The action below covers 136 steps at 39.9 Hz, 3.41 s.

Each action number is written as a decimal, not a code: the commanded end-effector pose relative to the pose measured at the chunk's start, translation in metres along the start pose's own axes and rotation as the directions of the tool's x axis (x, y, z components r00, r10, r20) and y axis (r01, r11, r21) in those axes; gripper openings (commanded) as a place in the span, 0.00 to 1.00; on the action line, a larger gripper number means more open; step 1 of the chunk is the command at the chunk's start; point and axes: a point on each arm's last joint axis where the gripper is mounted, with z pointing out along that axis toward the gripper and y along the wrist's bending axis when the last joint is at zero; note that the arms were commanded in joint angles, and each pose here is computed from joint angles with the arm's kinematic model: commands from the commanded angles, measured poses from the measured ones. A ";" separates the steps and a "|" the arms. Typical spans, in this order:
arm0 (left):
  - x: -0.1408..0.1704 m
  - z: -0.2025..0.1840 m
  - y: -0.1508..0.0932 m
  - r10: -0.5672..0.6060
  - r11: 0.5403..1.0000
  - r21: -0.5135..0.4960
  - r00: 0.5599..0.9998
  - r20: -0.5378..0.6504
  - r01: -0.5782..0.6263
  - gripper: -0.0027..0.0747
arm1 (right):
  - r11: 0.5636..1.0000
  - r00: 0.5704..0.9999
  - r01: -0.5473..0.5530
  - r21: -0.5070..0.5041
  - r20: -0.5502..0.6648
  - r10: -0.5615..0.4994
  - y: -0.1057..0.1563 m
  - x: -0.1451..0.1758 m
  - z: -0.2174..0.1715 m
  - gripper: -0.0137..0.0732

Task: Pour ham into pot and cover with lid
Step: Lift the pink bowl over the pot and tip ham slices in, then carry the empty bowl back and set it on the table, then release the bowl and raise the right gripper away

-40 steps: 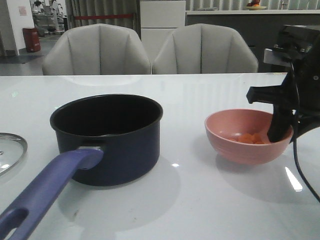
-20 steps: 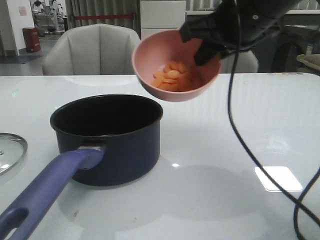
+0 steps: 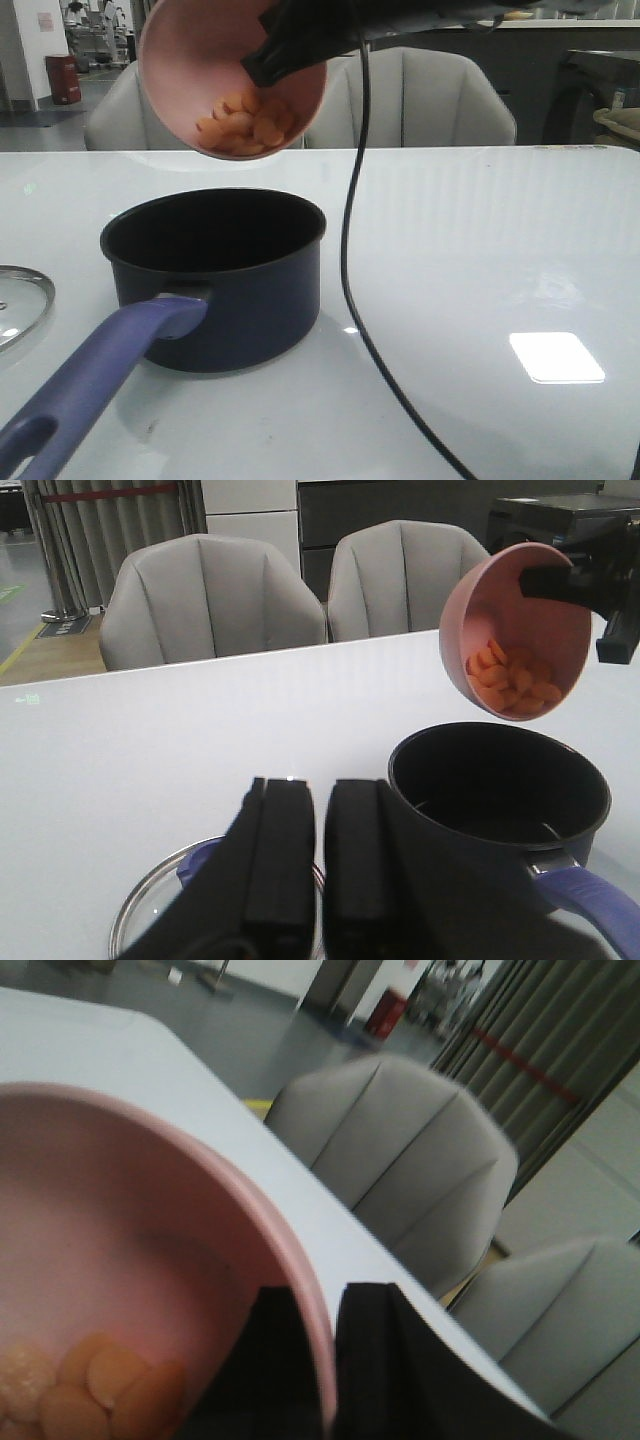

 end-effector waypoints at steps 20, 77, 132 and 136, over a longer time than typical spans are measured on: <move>-0.014 -0.006 0.000 -0.003 1.000 0.012 0.994 0.114 0.001 0.19 | 0.914 0.835 0.155 0.376 0.445 -0.324 0.001 -0.040 -0.011 0.31; -0.014 -0.006 0.000 -0.003 1.000 0.012 0.994 0.114 0.001 0.19 | 0.662 0.293 -0.642 0.387 -0.674 0.678 -0.116 0.101 -0.091 0.31; -0.012 -0.006 0.000 -0.003 1.000 0.012 0.995 0.101 0.001 0.20 | 0.835 0.777 -0.430 0.343 -0.331 0.536 -0.117 -0.001 -0.194 0.64; -0.012 -0.006 0.000 -0.003 1.000 0.012 0.995 0.101 0.001 0.20 | 0.848 0.829 -0.422 0.321 -0.243 0.504 -0.098 -0.006 -0.212 0.64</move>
